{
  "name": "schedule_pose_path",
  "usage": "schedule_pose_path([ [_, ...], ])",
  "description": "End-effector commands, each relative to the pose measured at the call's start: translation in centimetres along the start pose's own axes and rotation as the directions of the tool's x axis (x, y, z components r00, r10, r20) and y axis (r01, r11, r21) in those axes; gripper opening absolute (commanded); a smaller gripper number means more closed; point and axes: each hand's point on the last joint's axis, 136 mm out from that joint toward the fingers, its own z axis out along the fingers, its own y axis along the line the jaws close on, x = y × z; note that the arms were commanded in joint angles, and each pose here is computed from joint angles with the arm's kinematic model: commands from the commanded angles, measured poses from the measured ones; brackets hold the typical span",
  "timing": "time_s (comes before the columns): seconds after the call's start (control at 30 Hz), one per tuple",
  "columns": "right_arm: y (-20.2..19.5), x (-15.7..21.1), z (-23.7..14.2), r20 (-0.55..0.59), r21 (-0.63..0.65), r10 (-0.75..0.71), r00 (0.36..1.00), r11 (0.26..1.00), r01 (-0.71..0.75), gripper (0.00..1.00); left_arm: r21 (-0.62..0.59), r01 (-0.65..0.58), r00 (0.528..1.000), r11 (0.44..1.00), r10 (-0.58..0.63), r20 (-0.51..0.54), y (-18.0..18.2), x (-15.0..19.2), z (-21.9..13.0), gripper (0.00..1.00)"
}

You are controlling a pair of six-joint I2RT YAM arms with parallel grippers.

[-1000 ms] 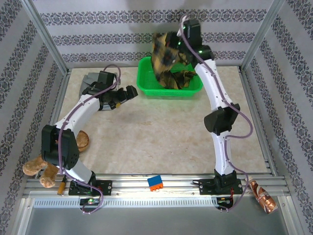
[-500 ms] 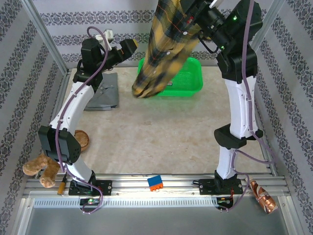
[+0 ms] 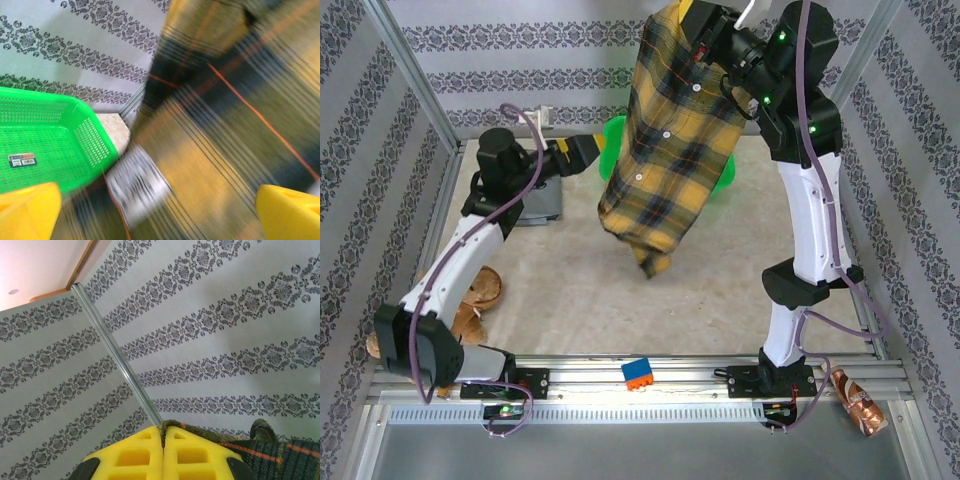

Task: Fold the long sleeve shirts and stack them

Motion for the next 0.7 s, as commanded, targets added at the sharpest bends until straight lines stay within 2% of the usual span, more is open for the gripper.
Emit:
schedule_pose_path([
  [0.0,2.8,-1.9,-1.3,0.06,-0.067,-0.006,0.998,0.998,0.01,0.0,-0.105,-0.031,0.999,0.994,0.028,-0.034,1.1,2.2,-2.1,0.99],
  [0.1,3.6,-0.8,-1.1,0.021,-0.089,-0.017,1.0,0.996,0.019,0.0,-0.234,-0.047,0.999,0.971,0.043,-0.022,2.4,2.2,-3.8,0.99],
  [0.23,2.2,3.2,-1.7,-0.105,0.035,-0.13,0.986,0.99,0.134,0.0,-0.359,0.011,1.0,0.933,0.0,0.03,4.7,0.5,-5.5,0.99],
  [0.27,1.1,5.9,-1.5,-0.177,0.09,-0.162,0.971,0.98,0.18,0.0,-0.395,0.02,0.999,0.918,-0.005,0.039,5.4,0.3,-6.0,0.99],
  [0.4,-0.1,15.2,-1.6,-0.343,0.16,-0.184,0.921,0.955,0.25,0.0,-0.537,0.071,0.995,0.841,-0.022,0.096,8.1,-0.2,-8.5,0.99],
  [0.47,-1.0,23.3,-1.3,-0.433,0.221,-0.119,0.893,0.947,0.234,0.0,-0.606,0.125,0.99,0.786,-0.057,0.131,10.0,0.1,-10.1,0.99],
  [0.57,0.1,33.7,-0.2,-0.544,0.194,-0.052,0.837,0.963,0.186,0.0,-0.676,0.205,0.978,0.708,-0.116,0.175,12.4,1.1,-12.3,0.99],
  [0.63,1.9,39.3,0.4,-0.608,0.135,-0.045,0.793,0.978,0.159,0.07,-0.705,0.231,0.972,0.67,-0.133,0.192,13.4,1.8,-13.5,0.99],
  [0.67,3.1,41.9,0.7,-0.641,0.091,-0.037,0.767,0.988,0.124,0.2,-0.726,0.236,0.971,0.646,-0.138,0.193,13.9,2.3,-14.1,0.99],
])
